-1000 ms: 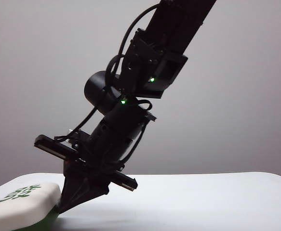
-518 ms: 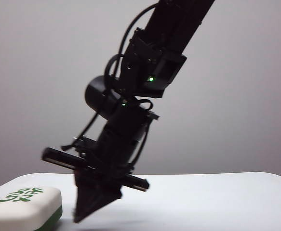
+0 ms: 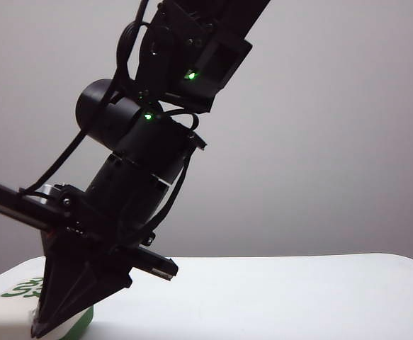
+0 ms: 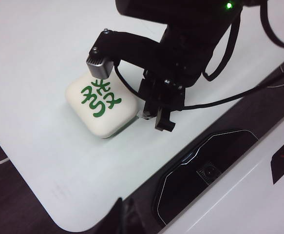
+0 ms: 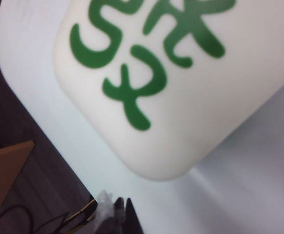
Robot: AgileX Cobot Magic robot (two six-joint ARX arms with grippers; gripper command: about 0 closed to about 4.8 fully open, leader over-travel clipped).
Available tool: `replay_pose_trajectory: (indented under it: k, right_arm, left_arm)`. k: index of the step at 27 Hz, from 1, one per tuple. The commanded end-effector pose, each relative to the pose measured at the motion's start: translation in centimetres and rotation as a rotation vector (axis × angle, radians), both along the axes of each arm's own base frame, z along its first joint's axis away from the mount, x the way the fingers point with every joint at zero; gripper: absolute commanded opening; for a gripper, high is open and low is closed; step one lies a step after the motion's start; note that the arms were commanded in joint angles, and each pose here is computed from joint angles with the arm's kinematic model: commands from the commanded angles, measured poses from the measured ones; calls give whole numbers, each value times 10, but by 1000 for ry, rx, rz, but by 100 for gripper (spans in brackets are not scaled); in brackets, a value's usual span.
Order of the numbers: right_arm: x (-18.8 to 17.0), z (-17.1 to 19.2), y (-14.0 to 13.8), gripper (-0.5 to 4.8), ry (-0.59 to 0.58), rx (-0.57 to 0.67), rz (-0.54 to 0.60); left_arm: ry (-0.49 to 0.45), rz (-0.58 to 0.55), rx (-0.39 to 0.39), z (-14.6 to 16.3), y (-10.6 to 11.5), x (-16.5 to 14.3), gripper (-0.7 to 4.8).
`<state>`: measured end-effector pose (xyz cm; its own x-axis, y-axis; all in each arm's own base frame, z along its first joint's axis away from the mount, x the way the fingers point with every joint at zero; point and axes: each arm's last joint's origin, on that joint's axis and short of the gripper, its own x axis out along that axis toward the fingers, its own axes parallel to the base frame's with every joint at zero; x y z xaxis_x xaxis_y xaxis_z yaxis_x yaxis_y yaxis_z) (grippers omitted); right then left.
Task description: Move the foam mahjong from the right side of the table to the left side of the table.
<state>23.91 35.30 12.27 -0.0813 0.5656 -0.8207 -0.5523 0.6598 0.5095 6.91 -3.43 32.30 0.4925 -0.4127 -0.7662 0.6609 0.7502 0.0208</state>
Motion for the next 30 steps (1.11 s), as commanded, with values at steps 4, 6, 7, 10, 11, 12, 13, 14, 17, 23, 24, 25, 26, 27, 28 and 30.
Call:
replay_pose_trajectory:
  k: [4, 6, 7, 10, 11, 12, 13, 14, 17, 23, 24, 25, 26, 27, 28, 30]
  right_arm:
    - [6, 3, 7, -5, -50, 65, -15]
    - [12, 4, 6, -5, -54, 72, -33]
    - [12, 1, 8, -5, -53, 71, -32]
    - [19, -2, 8, -5, -49, 72, -41]
    - [20, -5, 9, -5, -48, 70, -39]
    - [23, -7, 9, -5, -46, 68, -44]
    - [27, -9, 11, -5, -37, 79, -41]
    - [27, -9, 13, -5, -36, 83, -38]
    - [32, -5, 19, -5, -54, 99, -33]
    - [50, -3, 28, -5, -88, 111, -51]
    - [52, -4, 29, -5, -91, 107, -50]
    - [57, -4, 28, -5, -96, 106, -56]
    - [58, -3, 28, -5, -100, 107, -59]
    - [60, -6, 28, -5, -110, 102, -64]
    - [63, -5, 27, -5, -113, 102, -71]
    - [66, -6, 26, -5, -115, 101, -78]
  left_arm:
    - [-14, -2, -4, 2, 0, 0, -5]
    - [-17, 0, -2, 2, 0, 0, -5]
    - [-18, -1, -2, 2, 0, 0, -5]
    - [-24, -1, -4, 2, 0, 1, -5]
    - [-26, -1, -6, 3, 0, 1, -5]
    - [-26, -1, -6, 3, 0, 1, -5]
    - [-26, -1, -6, 3, 0, 1, -5]
    - [-26, -1, -6, 3, 0, 1, -5]
    - [-26, -1, -6, 3, 0, 1, -5]
    - [-25, -1, -5, 3, 0, 1, -5]
    - [-25, -1, -5, 3, 0, 1, -5]
    - [-25, -1, -6, 2, 0, 1, -5]
    - [-25, -1, -5, 2, 0, 1, -5]
    - [-24, -1, -5, 2, 0, 1, -5]
    - [-24, -1, -5, 2, 0, 1, -5]
    - [-25, 0, -5, 2, 0, 1, -5]
